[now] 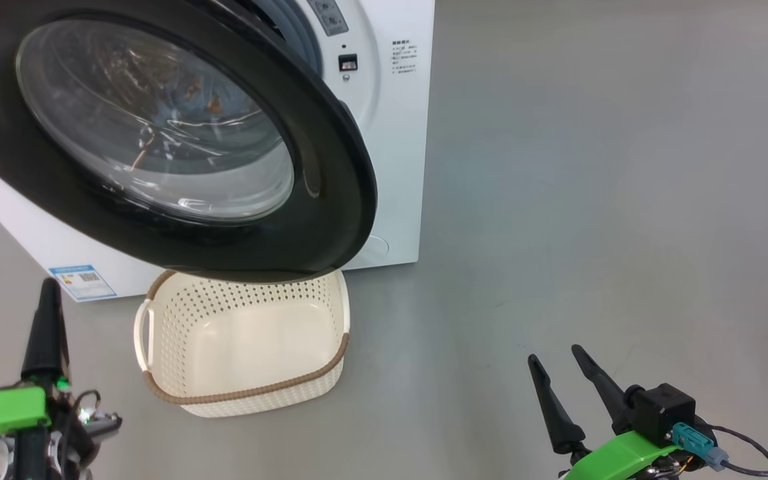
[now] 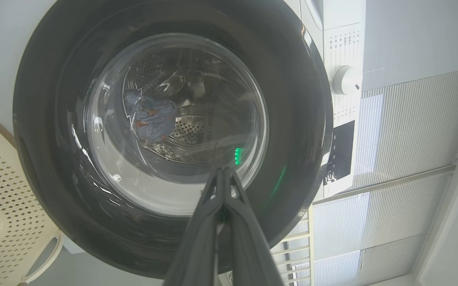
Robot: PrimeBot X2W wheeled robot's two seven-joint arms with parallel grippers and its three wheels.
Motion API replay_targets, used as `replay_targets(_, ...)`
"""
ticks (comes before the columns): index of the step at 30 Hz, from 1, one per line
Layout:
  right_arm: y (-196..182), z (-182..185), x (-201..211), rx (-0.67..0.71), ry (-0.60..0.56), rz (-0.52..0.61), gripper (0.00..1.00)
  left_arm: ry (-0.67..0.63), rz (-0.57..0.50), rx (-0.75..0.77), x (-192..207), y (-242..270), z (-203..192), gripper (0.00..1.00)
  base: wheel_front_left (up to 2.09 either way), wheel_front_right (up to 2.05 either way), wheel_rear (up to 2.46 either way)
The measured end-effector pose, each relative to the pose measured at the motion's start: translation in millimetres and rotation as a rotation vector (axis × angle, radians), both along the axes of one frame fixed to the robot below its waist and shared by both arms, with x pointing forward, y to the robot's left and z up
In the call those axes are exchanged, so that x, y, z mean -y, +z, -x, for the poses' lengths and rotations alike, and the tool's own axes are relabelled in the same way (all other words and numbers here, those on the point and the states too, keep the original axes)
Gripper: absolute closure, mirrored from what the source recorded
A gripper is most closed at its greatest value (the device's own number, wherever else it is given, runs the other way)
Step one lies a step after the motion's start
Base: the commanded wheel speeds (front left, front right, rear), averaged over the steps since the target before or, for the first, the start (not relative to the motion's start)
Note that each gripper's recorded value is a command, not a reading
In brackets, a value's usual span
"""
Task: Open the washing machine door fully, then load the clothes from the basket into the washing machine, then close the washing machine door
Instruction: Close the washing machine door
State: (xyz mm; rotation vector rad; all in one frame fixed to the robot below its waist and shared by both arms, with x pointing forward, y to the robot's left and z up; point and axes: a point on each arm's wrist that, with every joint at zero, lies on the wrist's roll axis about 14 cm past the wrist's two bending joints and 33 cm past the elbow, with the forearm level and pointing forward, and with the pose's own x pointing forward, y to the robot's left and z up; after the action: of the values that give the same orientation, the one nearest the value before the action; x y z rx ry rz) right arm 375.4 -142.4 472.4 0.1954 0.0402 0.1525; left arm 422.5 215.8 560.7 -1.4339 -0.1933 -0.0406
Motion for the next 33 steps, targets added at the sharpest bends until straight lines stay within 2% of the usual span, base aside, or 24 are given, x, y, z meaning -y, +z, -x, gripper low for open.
replay_targets(8, 1.7, 0.0, 0.4, 0.005, -0.002, -0.002, 0.00, 0.065, -0.027, -0.038, -6.9, -15.8, 15.0, 1.00, 0.00, 0.00, 0.00)
replay_targets(11, 2.7, -0.5, -0.5, 0.008, 0.001, -0.003, 0.00, 0.096, -0.090, -0.049, -12.9, -19.0, 21.3, 1.00, 0.00, 0.00, 0.00)
replay_targets(12, 3.0, -0.7, -0.9, 0.009, 0.002, -0.003, 0.00, 0.108, -0.127, -0.050, -14.9, -19.2, 23.3, 0.87, 0.00, 0.00, 0.00)
replay_targets(13, 3.2, -0.7, -1.4, 0.010, 0.004, -0.003, 0.00, 0.121, -0.166, -0.052, -16.8, -19.6, 25.6, 0.36, 0.00, 0.00, 0.00)
replay_targets(14, 3.4, -0.8, -2.0, 0.010, 0.005, -0.003, 0.00, 0.130, -0.209, -0.052, -17.5, -19.8, 27.6, 0.00, 0.00, 0.00, 0.00)
replay_targets(23, 2.8, 1.6, -5.3, 0.009, 0.014, -0.006, 0.00, 0.107, -0.578, -0.057, -12.5, -25.3, 39.4, 0.00, 0.00, 0.00, 0.00)
replay_targets(27, 3.8, 0.3, -6.1, 0.013, 0.017, -0.007, 0.00, 0.161, -0.707, -0.048, -23.2, -18.6, 40.5, 0.00, 0.00, 0.00, 0.00)
replay_targets(33, 6.5, -0.4, -5.7, 0.022, 0.015, -0.008, 0.00, 0.201, -1.026, -0.038, -24.8, -11.7, 46.3, 0.00, 0.00, 0.00, 0.00)
